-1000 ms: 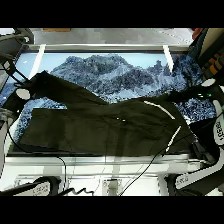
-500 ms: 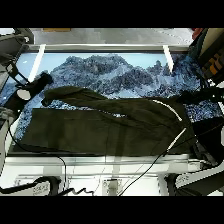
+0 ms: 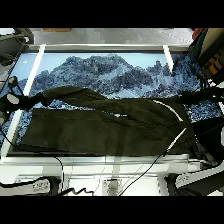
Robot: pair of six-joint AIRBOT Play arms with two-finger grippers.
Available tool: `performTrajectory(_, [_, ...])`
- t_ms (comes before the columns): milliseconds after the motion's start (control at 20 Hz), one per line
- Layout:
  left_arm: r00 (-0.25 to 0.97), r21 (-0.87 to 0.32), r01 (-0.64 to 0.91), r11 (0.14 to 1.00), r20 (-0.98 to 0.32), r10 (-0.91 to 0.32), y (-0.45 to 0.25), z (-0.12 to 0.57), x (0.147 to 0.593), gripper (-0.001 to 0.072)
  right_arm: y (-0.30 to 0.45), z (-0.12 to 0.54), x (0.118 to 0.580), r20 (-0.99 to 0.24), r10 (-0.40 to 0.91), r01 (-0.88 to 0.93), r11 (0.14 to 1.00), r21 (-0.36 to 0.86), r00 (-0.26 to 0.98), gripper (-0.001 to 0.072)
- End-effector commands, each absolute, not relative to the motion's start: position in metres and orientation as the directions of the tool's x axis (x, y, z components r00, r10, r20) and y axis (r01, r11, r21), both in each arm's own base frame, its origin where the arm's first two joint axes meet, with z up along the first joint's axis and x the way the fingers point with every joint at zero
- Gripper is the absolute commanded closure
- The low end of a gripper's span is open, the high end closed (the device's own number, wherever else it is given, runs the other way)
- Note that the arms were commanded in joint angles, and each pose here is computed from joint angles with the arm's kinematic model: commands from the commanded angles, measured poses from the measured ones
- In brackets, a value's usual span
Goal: Fold the clothes and pants, and hang the long-sleeved shirts on hangers.
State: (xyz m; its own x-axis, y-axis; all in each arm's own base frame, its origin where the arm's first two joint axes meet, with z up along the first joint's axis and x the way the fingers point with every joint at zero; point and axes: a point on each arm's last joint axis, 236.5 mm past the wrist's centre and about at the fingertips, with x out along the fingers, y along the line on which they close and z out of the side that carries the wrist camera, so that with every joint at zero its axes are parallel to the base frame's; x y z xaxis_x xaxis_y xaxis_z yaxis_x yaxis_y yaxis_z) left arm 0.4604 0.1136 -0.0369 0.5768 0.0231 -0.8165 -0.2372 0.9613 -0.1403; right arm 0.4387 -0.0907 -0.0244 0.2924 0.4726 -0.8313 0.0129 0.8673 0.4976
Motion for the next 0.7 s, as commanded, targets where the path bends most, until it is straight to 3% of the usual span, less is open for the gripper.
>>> performTrajectory(0, [0.492,-0.004,-0.037,0.999,-0.870,0.015,0.105,-0.069,0.451,0.0002,-0.091,-0.024,0.439,-0.831,0.472,0.013,0.867,0.497,0.293,0.0675])
performTrajectory(300, [0.596,0.055,-0.038,0.998,-0.800,0.067,0.105,-0.095,0.493,0.0019,-0.091,-0.024,0.439,-0.831,0.473,0.016,0.867,0.499,0.293,0.0675])
performTrajectory(400, [0.632,0.073,-0.052,0.996,-0.770,0.090,0.110,-0.096,0.504,0.0154,-0.091,-0.024,0.439,-0.831,0.473,0.016,0.866,0.499,0.293,0.0675])
performTrajectory(500, [0.633,0.076,-0.056,0.996,-0.769,0.094,0.111,-0.101,0.506,0.0390,-0.091,-0.024,0.439,-0.831,0.473,0.016,0.866,0.500,0.293,0.0675])
performTrajectory(550, [0.626,0.074,-0.054,0.996,-0.775,0.091,0.111,-0.105,0.505,0.0464,-0.091,-0.024,0.439,-0.831,0.473,0.016,0.866,0.500,0.293,0.0675])
performTrajectory(650, [0.634,0.075,-0.056,0.996,-0.767,0.094,0.111,-0.100,0.507,0.0688,-0.090,-0.023,0.439,-0.830,0.475,0.017,0.865,0.501,0.294,0.0675])
